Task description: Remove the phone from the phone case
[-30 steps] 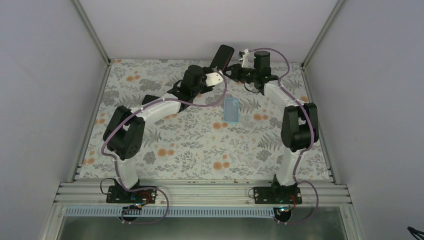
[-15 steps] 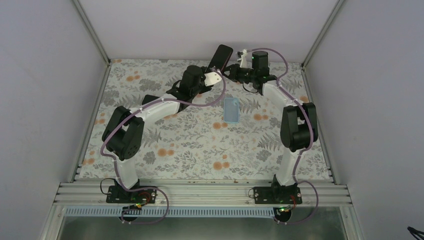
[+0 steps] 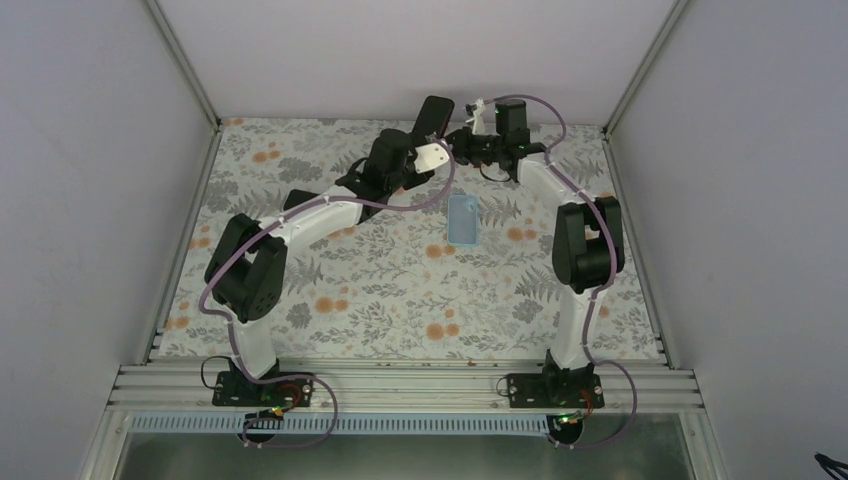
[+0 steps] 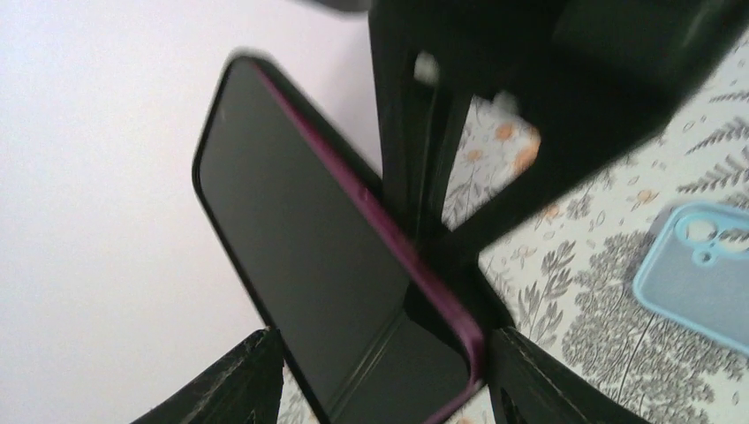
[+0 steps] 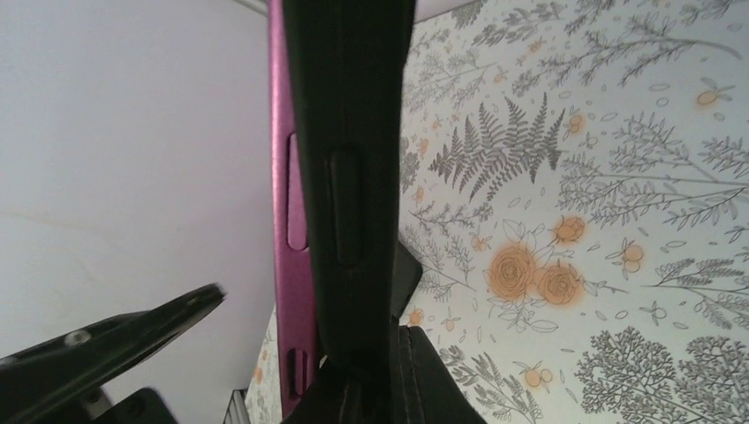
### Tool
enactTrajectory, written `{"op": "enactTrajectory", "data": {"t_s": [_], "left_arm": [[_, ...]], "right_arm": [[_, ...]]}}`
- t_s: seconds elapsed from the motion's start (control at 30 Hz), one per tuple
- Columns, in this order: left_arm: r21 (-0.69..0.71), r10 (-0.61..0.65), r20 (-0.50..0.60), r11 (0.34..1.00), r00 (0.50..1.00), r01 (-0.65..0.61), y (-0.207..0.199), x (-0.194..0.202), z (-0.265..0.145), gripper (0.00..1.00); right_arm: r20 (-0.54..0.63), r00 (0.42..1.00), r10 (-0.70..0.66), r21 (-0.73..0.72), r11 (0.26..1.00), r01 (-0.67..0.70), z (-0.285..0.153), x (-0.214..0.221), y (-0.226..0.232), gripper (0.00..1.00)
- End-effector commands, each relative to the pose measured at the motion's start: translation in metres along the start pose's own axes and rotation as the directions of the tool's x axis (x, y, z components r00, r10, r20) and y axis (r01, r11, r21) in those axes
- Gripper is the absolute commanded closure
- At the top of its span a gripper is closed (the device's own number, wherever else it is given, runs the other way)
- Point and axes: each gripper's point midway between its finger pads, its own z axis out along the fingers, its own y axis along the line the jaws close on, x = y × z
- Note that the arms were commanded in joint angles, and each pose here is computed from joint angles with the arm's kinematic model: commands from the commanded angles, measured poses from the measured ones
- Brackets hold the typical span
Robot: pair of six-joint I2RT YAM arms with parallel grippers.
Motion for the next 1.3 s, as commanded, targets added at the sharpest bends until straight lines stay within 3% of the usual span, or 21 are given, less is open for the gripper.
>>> {"op": "enactTrajectory", "data": {"t_s": [0.0,0.23,0.57,1.27], "left_arm": [[-0.078,-0.031,0.174,0.996,0.984,0.045,0.03,-0.062,-0.018,0.41],[-0.139,0.005,0.149,0.99,0.989,0.015,0.039,-0.055,-0.014,0.42],[-0.021,0.011,0.175,1.0,0.984,-0.008,0.009,-0.065,-0.031,0.42],[0.002,0.061,0.122,0.998,0.991,-0.062,-0.016,-0.034,-0.006,0.41]], "right_arm": [[-0.059,0.997,-0.053,-0.064,0.997,0.049,0.01,0.009,0.02,0.97],[-0.067,0.997,-0.039,-0.068,0.997,0.035,0.01,0.013,0.017,0.97],[-0.047,0.999,-0.012,-0.059,0.998,0.009,0.003,0.004,0.007,0.97],[0.0,1.0,-0.031,-0.079,0.996,0.031,-0.017,-0.011,0.024,0.97]]}}
